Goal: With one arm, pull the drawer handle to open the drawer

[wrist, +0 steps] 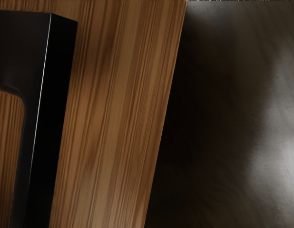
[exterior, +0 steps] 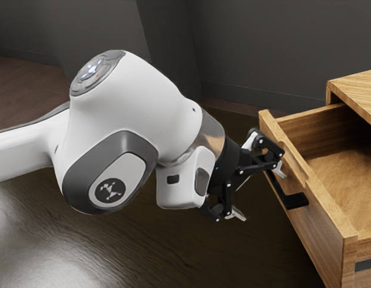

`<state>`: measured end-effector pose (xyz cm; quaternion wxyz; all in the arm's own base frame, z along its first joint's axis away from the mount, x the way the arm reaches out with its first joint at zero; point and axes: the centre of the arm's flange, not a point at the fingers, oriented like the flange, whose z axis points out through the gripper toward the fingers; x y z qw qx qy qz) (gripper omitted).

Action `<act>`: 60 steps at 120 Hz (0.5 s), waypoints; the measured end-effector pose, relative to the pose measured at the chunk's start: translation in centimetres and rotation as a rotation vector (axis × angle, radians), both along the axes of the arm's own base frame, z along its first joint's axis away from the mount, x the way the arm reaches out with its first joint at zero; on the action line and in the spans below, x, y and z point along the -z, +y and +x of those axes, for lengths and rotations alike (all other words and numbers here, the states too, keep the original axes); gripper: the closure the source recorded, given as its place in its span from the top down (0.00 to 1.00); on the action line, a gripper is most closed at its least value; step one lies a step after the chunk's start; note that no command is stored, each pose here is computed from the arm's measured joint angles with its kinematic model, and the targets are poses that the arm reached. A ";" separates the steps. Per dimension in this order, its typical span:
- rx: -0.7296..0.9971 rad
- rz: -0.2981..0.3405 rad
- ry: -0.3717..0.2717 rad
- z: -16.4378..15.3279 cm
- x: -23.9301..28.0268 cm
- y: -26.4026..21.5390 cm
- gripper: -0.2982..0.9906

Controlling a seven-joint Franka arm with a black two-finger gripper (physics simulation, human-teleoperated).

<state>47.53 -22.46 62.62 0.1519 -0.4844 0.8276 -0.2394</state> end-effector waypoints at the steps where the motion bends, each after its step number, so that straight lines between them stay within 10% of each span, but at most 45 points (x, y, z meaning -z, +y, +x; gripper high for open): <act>1: 0.000 0.000 0.000 -0.1 0.0 0.0 0.74; 60: -0.004 -0.003 -0.005 -3.3 -0.1 1.4 0.72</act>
